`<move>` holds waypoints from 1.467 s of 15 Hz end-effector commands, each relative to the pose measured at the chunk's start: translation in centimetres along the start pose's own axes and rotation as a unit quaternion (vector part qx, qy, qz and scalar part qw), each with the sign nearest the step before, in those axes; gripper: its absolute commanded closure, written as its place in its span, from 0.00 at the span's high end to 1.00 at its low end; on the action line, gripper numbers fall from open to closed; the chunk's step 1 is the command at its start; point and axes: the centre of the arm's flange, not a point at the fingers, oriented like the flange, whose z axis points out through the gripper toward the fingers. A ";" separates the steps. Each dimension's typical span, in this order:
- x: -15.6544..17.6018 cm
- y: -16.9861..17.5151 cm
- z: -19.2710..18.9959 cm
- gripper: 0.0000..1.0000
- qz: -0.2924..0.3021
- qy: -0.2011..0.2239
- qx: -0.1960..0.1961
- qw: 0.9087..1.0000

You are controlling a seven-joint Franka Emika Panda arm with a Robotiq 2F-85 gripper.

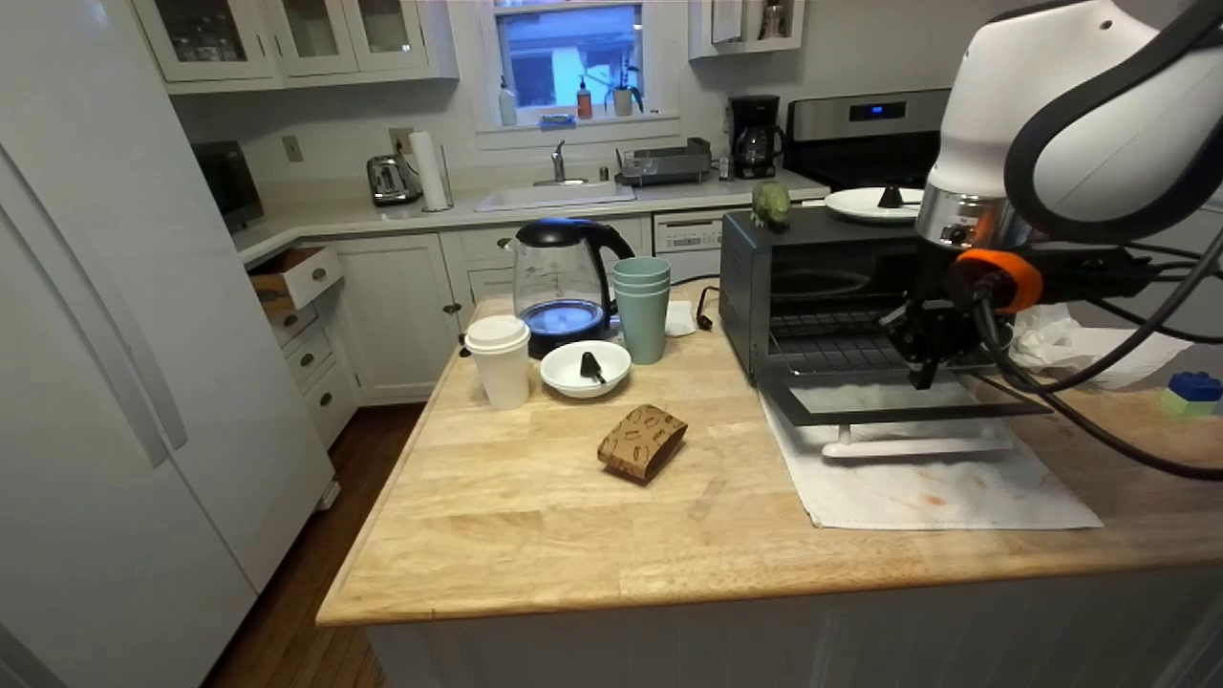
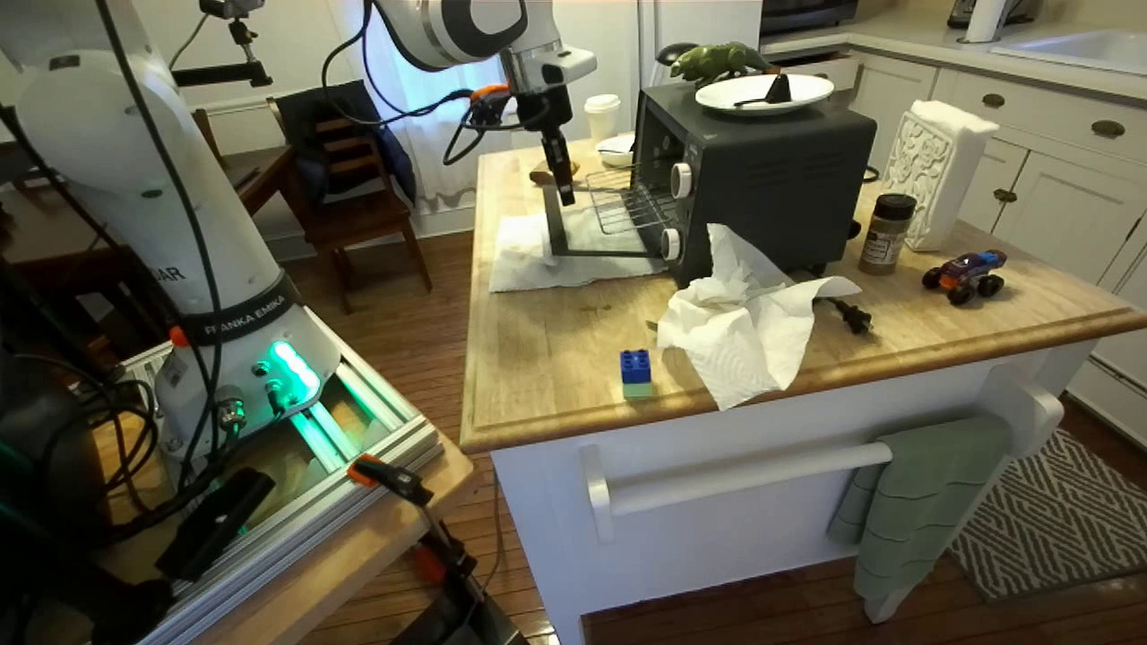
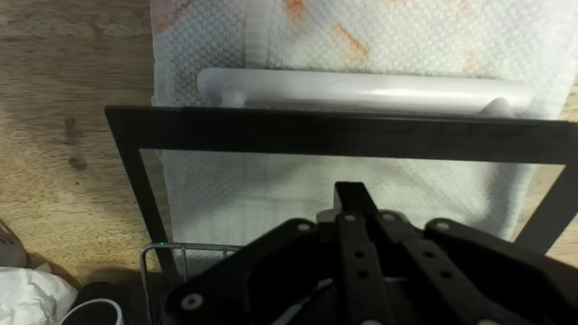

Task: Push the microwave tray inside the microwave

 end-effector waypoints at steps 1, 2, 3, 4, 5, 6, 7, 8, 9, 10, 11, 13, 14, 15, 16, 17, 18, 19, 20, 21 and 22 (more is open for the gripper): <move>1.3 -0.8 1.7 0.00 0.013 0.002 -0.004 1.000; 1.5 -0.8 2.0 0.00 0.015 0.003 -0.003 1.000; 1.7 -0.8 2.2 0.00 0.017 0.004 -0.003 1.000; 1.9 -0.8 2.4 0.00 0.019 0.007 -0.004 1.000; 2.1 -0.8 2.6 0.00 0.020 0.010 -0.003 1.000; 2.4 -0.7 2.8 0.00 0.022 0.016 -0.002 1.000; 2.7 -0.6 2.8 0.00 0.024 0.025 0.000 0.999; 3.0 -0.5 2.8 0.00 0.026 0.033 0.002 0.999; 3.4 -0.3 2.7 0.00 0.028 0.043 0.004 0.999; 3.7 -0.1 2.6 0.00 0.029 0.049 0.005 0.998; 4.1 0.1 2.6 0.00 0.029 0.058 0.005 0.998; 4.9 0.4 2.4 0.00 0.028 0.069 0.005 0.997; 5.2 0.4 2.4 0.00 0.026 0.074 0.006 0.997; 5.6 0.4 2.6 0.00 0.024 0.076 0.009 0.997; 5.9 0.3 2.9 0.00 0.023 0.082 0.008 0.996; 6.1 0.2 3.3 0.00 0.021 0.089 0.010 0.996; 6.5 0.1 3.6 0.00 0.020 0.098 0.011 0.995; 6.7 0.0 3.9 0.00 0.019 0.104 0.011 0.994; 7.1 -0.1 4.1 0.00 0.020 0.112 0.013 0.993; 7.4 -0.1 4.4 0.00 0.020 0.122 0.011 0.992; 7.8 0.0 4.6 0.00 0.022 0.131 0.009 0.991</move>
